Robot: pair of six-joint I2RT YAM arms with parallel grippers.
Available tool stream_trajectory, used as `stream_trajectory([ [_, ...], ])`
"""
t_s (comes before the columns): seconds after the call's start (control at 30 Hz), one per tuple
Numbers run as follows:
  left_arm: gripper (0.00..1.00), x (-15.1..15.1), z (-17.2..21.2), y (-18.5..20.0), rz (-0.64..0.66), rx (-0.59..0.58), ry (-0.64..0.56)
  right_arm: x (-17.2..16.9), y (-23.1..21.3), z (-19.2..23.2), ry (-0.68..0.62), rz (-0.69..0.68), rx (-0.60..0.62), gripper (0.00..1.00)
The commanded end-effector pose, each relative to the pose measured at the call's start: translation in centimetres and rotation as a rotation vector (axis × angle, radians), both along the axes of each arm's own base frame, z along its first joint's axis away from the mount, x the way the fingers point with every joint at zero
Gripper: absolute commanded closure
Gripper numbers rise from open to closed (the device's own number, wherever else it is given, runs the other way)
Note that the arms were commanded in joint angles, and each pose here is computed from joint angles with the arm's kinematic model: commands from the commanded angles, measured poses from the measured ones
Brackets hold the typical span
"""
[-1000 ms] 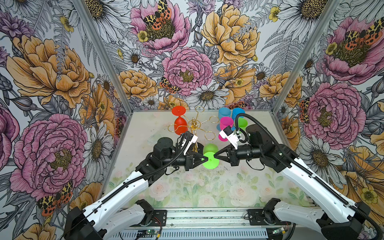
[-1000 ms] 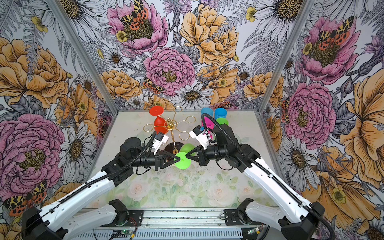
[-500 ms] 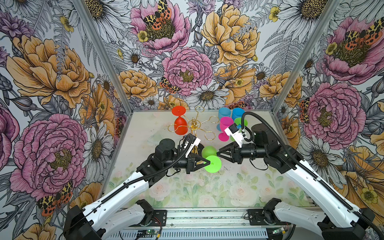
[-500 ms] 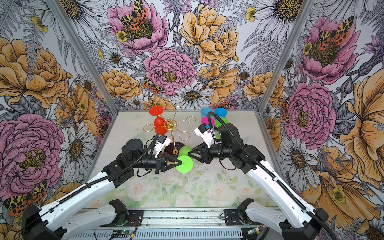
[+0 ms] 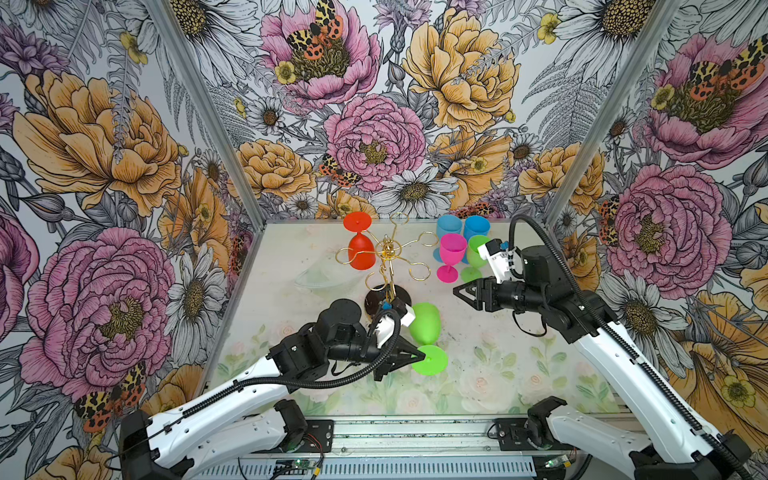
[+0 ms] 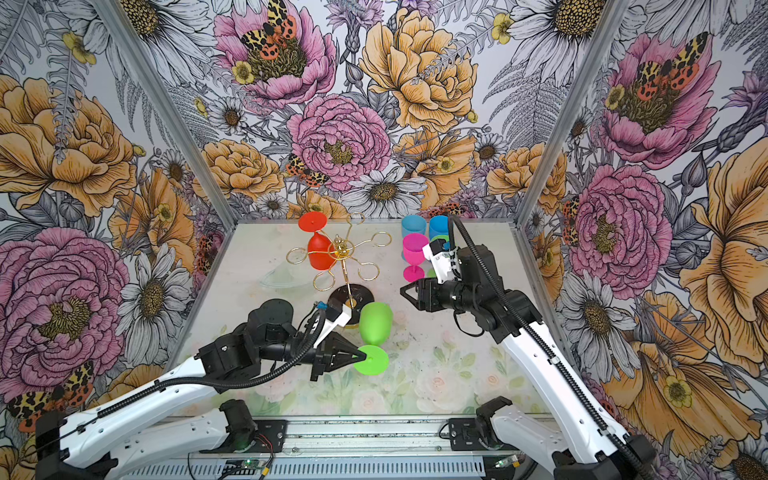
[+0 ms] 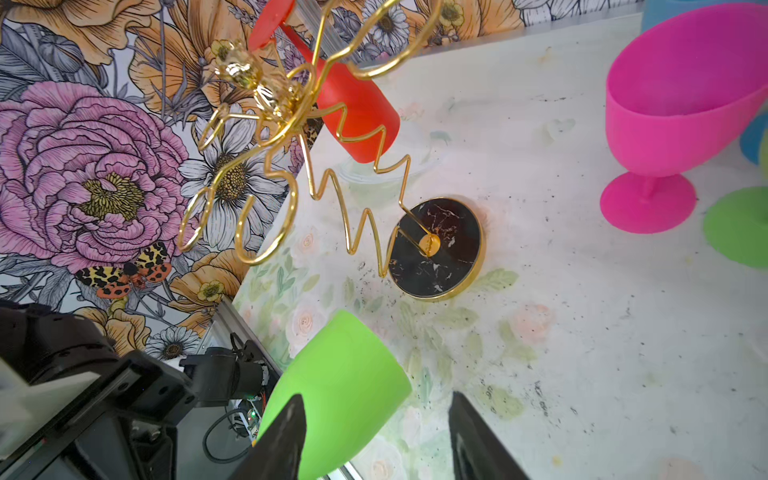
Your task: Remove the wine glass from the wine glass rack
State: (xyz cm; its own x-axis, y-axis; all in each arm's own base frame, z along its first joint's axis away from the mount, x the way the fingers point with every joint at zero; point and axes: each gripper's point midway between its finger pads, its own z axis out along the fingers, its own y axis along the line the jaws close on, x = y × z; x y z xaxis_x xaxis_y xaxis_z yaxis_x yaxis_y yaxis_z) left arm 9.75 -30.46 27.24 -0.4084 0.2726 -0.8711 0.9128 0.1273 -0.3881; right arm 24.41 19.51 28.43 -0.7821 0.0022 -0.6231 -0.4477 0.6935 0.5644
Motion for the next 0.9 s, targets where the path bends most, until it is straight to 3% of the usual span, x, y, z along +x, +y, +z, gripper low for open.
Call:
stream_trajectory([
  [0.0, 1.0, 1.0, -0.5, 0.5, 0.046, 0.076, -0.217, 0.7, -0.4, -0.9, 0.051, -0.036, -0.032, 0.42],
  [0.53, 1.0, 1.3, -5.7, 0.7, -0.004, 0.43, -0.859, 1.7, 1.1, -1.3, 0.119, 0.02, -0.004, 0.41],
  [0.87, 1.0, 2.3, -8.0, 1.5, -0.027, 0.633, -1.124, 1.1, 2.8, -0.5, 0.156, 0.123, 0.064, 0.42],
])
